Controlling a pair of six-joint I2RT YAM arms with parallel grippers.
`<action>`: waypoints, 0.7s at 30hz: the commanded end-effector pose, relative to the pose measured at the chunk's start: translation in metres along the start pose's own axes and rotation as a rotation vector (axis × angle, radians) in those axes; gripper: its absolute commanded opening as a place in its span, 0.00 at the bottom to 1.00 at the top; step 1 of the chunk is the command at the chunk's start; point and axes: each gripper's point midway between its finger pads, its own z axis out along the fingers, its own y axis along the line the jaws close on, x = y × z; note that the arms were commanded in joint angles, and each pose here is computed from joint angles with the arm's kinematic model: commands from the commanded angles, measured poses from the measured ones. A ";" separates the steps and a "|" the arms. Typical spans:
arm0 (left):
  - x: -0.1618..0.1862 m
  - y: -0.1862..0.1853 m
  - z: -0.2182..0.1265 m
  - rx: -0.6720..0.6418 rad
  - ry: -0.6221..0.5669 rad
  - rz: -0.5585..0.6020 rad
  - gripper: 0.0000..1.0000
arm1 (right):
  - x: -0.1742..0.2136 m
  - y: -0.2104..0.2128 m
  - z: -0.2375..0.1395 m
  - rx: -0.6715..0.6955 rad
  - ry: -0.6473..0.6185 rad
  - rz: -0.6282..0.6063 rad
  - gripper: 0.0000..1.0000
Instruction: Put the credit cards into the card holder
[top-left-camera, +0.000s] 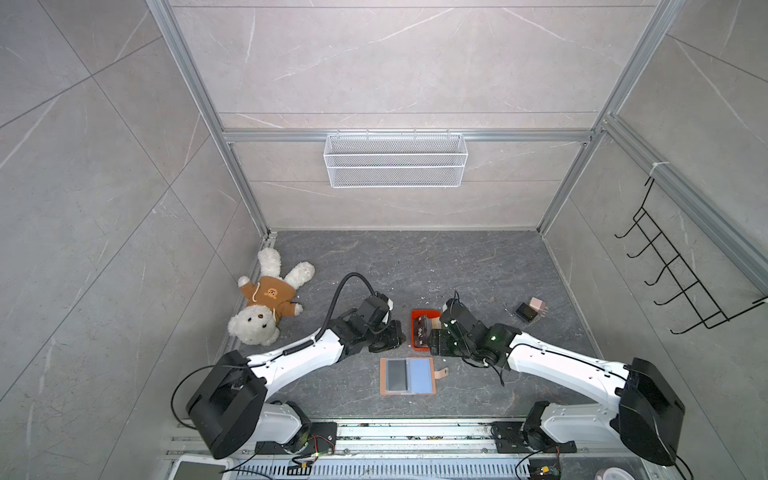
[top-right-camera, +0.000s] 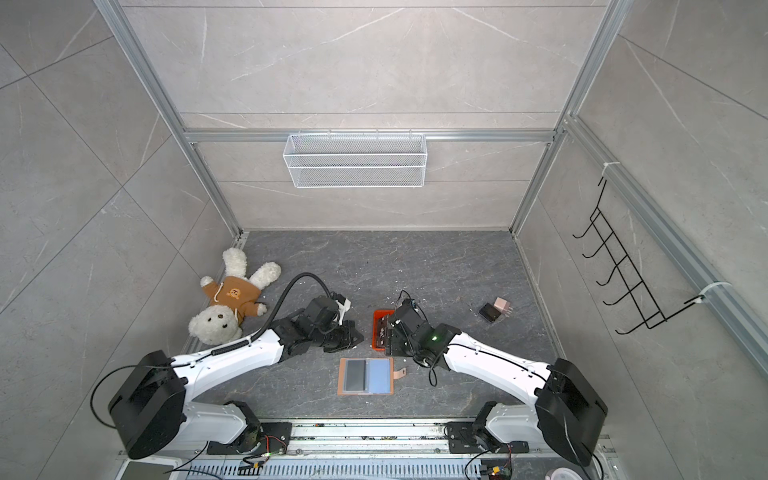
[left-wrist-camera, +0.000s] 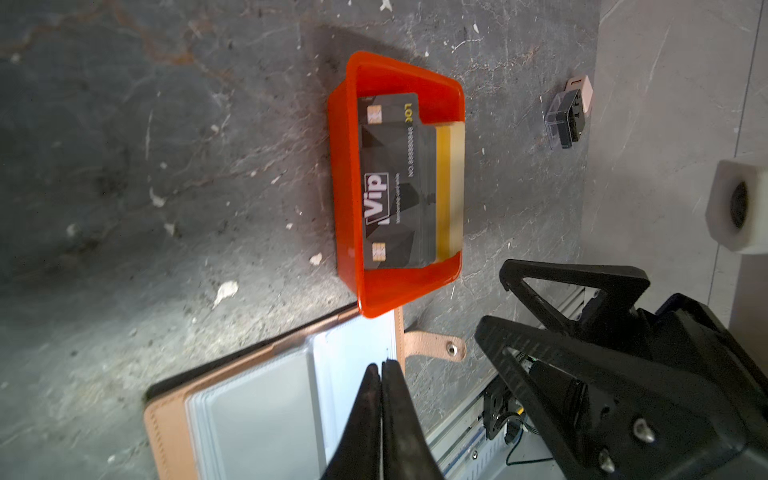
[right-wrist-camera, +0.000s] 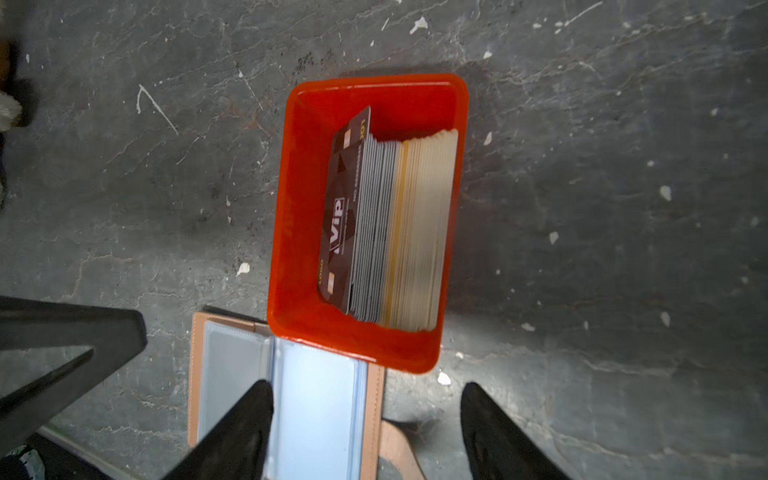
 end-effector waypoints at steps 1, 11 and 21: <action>-0.018 -0.013 0.008 0.001 0.002 0.072 0.08 | -0.015 0.007 0.007 -0.039 0.010 -0.023 0.75; -0.041 -0.013 0.049 -0.065 0.074 0.128 0.07 | -0.027 0.002 0.038 -0.080 0.054 0.030 0.75; -0.040 0.000 0.075 -0.098 0.131 0.112 0.05 | -0.017 -0.008 0.059 -0.043 0.104 0.034 0.75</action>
